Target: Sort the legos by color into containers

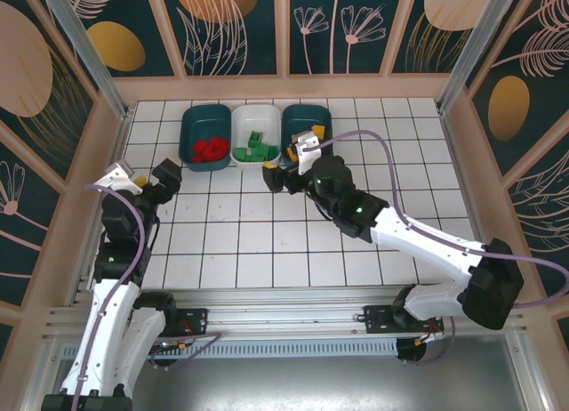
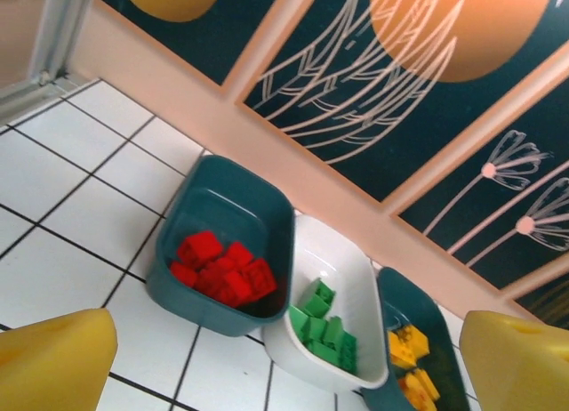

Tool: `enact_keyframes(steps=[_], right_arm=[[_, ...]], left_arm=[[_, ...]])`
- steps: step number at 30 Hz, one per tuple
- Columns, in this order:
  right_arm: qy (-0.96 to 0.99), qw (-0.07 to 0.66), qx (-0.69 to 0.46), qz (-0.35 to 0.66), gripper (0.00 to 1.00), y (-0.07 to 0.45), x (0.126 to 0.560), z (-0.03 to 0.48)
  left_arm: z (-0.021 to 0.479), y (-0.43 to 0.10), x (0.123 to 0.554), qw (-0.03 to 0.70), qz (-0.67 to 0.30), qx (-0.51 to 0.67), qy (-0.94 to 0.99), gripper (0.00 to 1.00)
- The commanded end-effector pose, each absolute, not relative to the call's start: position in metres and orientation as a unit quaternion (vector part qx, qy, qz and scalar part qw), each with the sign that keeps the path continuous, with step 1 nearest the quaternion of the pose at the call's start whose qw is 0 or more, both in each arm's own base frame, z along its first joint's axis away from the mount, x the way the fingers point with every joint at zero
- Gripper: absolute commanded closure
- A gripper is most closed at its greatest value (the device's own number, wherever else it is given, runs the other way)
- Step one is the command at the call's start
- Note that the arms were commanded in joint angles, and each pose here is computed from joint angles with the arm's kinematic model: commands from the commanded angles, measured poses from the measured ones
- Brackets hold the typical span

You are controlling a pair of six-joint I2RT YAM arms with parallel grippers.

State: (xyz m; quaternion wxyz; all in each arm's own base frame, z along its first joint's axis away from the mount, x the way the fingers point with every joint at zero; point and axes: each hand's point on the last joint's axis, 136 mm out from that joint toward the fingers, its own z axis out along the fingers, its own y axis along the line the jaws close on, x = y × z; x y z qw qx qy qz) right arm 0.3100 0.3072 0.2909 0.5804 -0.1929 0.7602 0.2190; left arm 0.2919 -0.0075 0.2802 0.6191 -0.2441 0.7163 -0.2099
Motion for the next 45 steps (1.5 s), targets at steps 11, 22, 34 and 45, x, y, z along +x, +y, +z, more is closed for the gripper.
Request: enact_keyframes(steps=[11,22,34,45], right_arm=[[0.701,0.664,-0.245,0.089,0.01,0.193,0.329,0.241],[0.723,0.683,-0.100,0.034,0.01,0.084,0.337,0.192],[0.704,0.710,-0.009,0.014,0.01,0.014,0.334,0.161],[0.753,0.655,0.051,0.033,0.01,-0.011,0.377,0.122]], left_arm=[[0.240,0.045,0.256,0.794,-0.002,-0.186,0.578,0.02],[0.176,0.054,0.283,0.747,0.071,-0.178,0.637,0.01],[0.141,0.033,0.358,0.687,0.060,-0.118,0.714,0.01],[0.138,0.038,0.368,0.678,0.061,-0.127,0.721,0.01]])
